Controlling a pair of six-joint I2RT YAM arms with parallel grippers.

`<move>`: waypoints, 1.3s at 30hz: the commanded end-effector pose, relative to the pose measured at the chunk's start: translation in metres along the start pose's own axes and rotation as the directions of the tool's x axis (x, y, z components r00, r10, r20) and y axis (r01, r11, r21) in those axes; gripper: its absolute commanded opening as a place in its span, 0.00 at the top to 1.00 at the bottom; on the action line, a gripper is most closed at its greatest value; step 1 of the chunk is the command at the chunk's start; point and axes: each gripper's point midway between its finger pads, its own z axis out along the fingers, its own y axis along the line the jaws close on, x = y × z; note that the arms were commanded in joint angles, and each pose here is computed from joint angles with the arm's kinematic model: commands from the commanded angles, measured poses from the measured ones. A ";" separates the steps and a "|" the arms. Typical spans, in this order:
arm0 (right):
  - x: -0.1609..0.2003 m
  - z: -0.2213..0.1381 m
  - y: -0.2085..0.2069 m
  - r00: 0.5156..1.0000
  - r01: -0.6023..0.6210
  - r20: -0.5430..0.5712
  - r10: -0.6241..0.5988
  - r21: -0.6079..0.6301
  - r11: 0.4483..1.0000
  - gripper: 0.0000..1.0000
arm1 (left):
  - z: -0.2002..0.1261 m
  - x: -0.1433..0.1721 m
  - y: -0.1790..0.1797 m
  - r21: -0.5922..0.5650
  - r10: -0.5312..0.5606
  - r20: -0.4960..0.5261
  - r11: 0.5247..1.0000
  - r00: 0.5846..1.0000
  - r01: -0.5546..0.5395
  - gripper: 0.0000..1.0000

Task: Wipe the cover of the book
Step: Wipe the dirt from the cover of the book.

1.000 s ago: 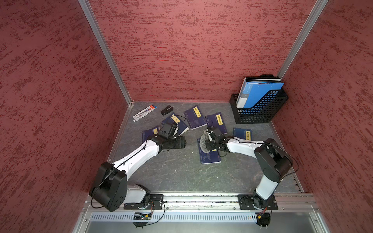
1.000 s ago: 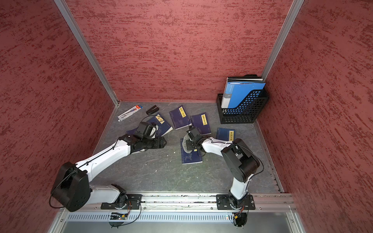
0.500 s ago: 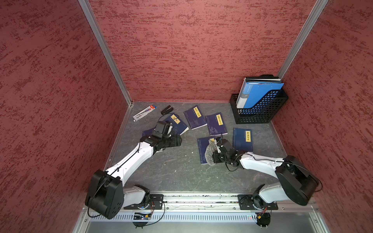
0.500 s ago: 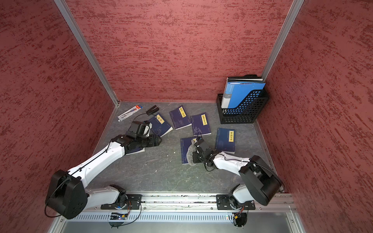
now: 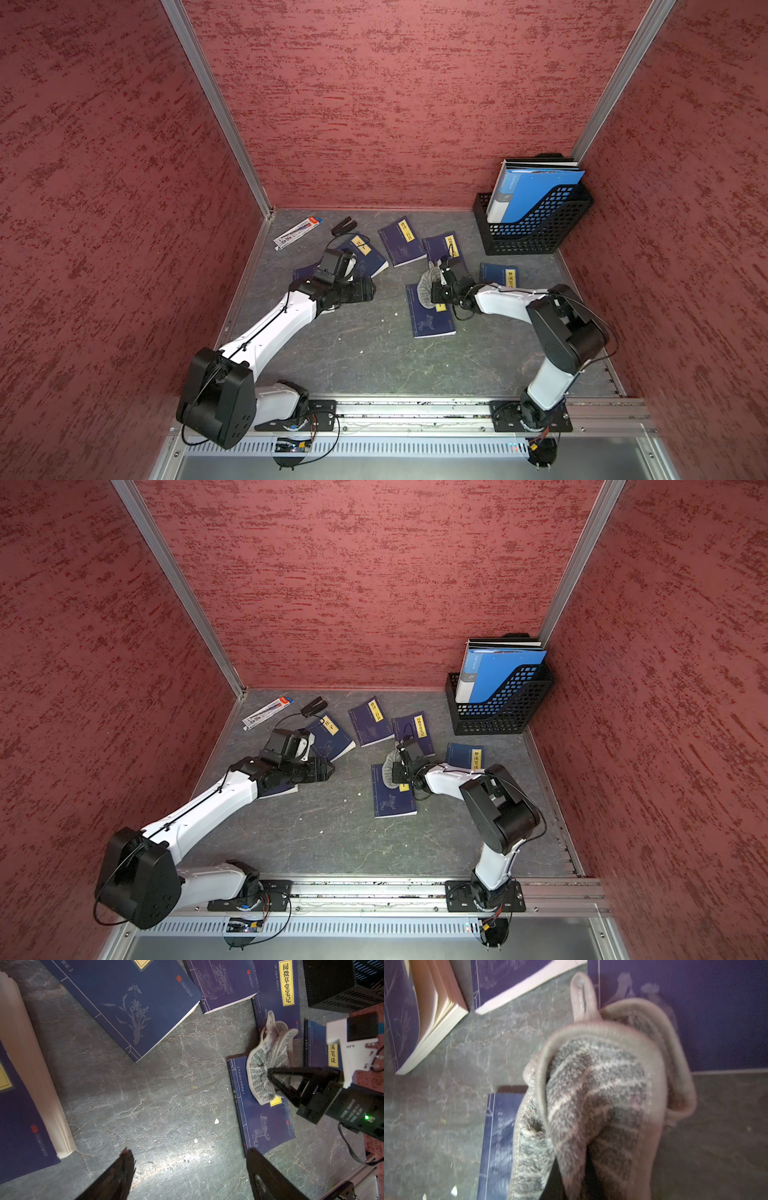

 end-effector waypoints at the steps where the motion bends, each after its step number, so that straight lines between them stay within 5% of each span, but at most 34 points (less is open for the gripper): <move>1: 0.015 0.011 -0.025 0.997 0.045 -0.068 -0.039 0.088 0.995 0.96 | -0.006 0.000 0.000 0.013 -0.004 0.012 1.000 1.000 0.004 0.14; 25: 0.150 -0.078 -0.028 0.974 -0.106 -0.199 0.107 0.014 0.994 0.95 | -0.009 -0.020 0.023 -0.019 -0.018 0.023 1.000 1.000 0.018 0.08; 31: 0.142 -0.068 -0.027 0.979 -0.068 -0.193 0.073 0.031 0.997 0.95 | -0.005 -0.019 0.025 -0.019 -0.025 0.011 1.000 1.000 0.025 0.08; 39: 0.083 -0.016 -0.013 0.990 0.002 -0.139 0.007 0.065 0.998 0.95 | -0.007 -0.014 0.028 -0.022 -0.030 0.012 0.999 0.999 0.030 0.07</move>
